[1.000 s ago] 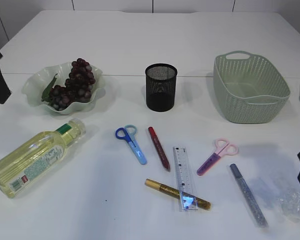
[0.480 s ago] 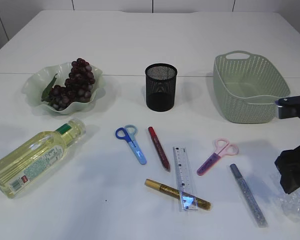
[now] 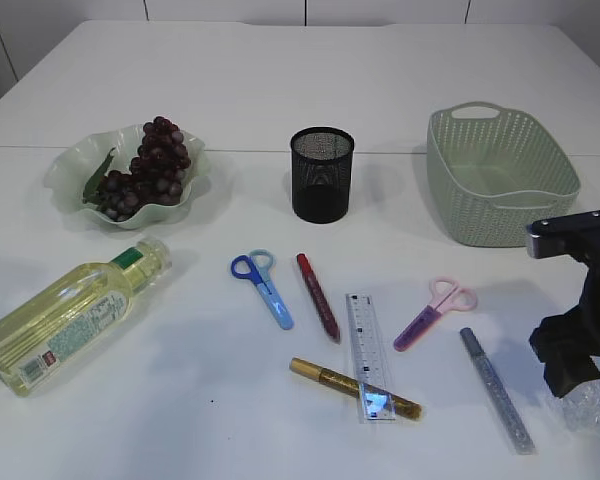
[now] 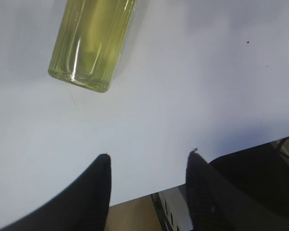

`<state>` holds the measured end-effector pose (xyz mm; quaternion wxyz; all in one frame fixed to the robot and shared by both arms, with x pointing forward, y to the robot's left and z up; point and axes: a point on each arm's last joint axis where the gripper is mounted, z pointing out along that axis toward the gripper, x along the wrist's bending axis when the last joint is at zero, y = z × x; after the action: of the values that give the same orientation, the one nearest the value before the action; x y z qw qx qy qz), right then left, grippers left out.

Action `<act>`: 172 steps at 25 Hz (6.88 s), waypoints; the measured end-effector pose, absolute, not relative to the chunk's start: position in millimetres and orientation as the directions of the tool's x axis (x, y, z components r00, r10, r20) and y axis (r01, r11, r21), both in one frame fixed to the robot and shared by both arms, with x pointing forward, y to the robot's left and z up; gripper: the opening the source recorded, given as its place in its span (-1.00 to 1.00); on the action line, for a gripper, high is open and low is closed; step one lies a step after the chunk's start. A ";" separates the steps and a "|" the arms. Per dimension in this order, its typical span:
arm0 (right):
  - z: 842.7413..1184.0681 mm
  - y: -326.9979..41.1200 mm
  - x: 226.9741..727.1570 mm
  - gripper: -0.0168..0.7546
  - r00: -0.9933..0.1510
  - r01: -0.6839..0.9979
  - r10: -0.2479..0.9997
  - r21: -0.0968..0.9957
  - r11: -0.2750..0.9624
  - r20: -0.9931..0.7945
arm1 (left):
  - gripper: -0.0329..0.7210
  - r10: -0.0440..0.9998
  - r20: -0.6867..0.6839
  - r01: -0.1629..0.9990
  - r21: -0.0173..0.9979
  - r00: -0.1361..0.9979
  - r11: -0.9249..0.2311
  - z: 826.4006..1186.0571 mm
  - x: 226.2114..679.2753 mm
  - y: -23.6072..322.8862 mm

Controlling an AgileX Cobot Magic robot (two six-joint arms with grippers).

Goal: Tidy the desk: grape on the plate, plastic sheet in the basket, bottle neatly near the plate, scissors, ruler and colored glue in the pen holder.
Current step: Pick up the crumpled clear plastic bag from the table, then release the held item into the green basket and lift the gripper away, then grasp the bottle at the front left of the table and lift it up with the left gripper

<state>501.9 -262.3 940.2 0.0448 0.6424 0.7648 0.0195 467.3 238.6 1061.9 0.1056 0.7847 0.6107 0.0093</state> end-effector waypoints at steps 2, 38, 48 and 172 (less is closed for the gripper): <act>935.3 -262.6 502.7 0.54 -0.175 0.982 0.983 0.069 0.178 -0.047 | 0.06 0.960 -0.114 0.956 0.180 0.254 -0.232 1062.7 466.8 238.7; 999.0 -260.6 514.8 -0.88 -0.168 0.937 0.985 0.302 0.175 -0.052 | 0.05 0.961 -0.111 0.951 0.209 0.255 -0.228 1063.7 468.8 238.5; 1085.3 -255.1 551.2 -0.88 -0.153 0.806 0.987 0.571 0.157 -0.056 | 0.05 0.961 -0.110 0.948 0.224 0.255 -0.226 1064.0 470.2 238.3; 1092.3 -267.6 501.8 0.56 -0.123 0.920 0.988 0.363 0.149 -0.095 | 0.81 0.812 0.005 0.811 -0.060 0.584 -0.582 932.2 592.6 207.1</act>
<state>501.8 -267.6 1092.3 0.1578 0.6433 0.7414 0.1077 592.6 207.1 932.2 -0.0280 0.8894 0.4561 -0.0116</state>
